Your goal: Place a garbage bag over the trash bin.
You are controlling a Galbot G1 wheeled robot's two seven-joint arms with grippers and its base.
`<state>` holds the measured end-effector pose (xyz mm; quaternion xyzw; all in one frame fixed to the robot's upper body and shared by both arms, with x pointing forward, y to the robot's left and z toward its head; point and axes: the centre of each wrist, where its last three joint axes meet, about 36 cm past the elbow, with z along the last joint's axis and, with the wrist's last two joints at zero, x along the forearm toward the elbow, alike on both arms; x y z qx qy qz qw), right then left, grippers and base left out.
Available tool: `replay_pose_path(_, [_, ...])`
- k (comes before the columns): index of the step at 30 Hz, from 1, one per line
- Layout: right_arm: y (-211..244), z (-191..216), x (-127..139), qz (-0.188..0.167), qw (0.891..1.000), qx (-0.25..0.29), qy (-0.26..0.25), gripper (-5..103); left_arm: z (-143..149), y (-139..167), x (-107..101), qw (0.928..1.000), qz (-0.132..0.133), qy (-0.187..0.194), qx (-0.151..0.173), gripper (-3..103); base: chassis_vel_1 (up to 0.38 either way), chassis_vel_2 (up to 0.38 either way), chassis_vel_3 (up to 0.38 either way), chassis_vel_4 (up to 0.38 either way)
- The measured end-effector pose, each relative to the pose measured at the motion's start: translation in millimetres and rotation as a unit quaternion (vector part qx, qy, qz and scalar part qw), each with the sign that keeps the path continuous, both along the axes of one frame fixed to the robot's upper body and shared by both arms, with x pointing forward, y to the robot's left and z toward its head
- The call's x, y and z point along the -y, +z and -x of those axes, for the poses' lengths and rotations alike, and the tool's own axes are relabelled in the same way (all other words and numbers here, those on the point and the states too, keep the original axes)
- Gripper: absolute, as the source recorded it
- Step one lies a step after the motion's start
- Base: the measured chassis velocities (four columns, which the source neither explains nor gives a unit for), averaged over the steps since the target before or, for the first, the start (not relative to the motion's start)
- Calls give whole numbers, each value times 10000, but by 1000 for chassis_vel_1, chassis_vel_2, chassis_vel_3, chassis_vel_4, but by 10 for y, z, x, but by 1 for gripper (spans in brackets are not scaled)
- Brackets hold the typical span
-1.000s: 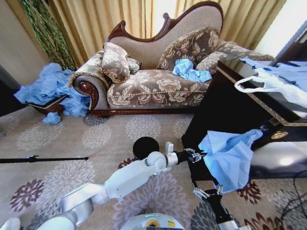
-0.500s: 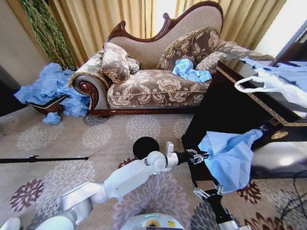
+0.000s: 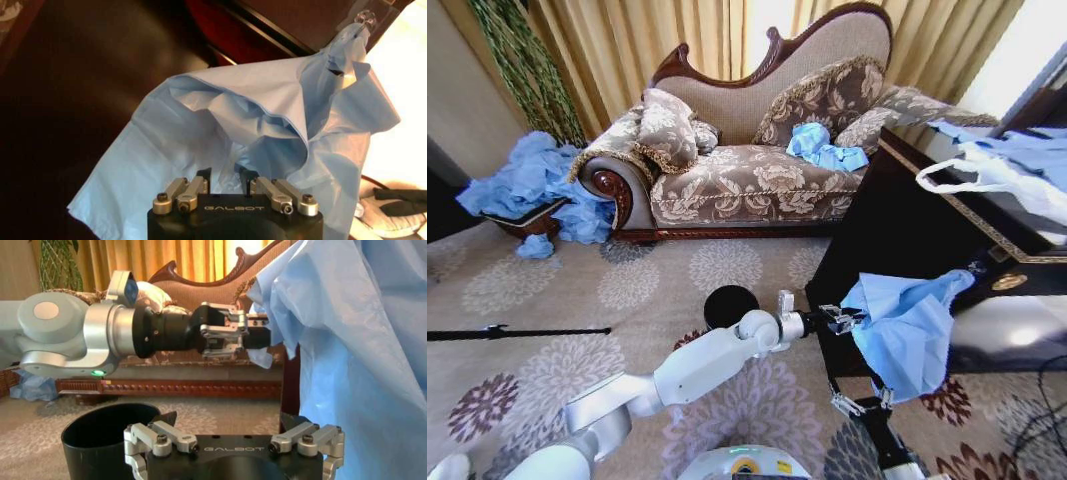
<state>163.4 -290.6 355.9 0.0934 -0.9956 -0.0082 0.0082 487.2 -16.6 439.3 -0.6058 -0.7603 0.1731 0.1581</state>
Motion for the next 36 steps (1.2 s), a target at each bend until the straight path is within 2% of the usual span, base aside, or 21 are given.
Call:
replay_pose_path(3, [-5,2,2,-1,10000,-4,-7,100,-5,-5,51,10000,33,5,0,32,0,0,0,0])
replay_pose_path(4, [-7,3,4,2,10000,-5,-11,100,-13,-7,65,10000,49,10,6,28,0,0,0,0])
replay_pose_path(5, [-7,3,4,2,10000,-5,-11,100,-13,-7,65,10000,49,10,6,28,0,0,0,0])
replay_pose_path(8, [-7,9,11,7,10000,-9,-24,100,-38,-26,71,9999,111,-21,48,12,0,0,0,0])
replay_pose_path(9, [-7,9,11,7,10000,-9,-24,100,-38,-26,71,9999,111,-21,48,12,0,0,0,0])
replay_pose_path(11, [-6,12,15,11,10000,-12,-29,100,-40,-30,77,9999,138,-25,59,2,0,0,0,0])
replay_pose_path(18, [-7,7,1,-1,10000,-5,-30,100,-1,-47,49,9999,144,-11,26,0,0,0,0,0])
replay_pose_path(23, [-2,3,-2,-2,10000,2,-41,100,54,-81,-32,9999,28,155,-70,0,0,0,0,0])
replay_pose_path(27, [3,-10,-20,-14,10000,14,-28,100,133,-124,-168,9988,-115,381,-301,0,0,0,0,0])
replay_pose_path(36, [41,-24,-30,-4,10000,37,3,100,309,-197,-411,9939,-187,772,-766,0,0,0,0,0])
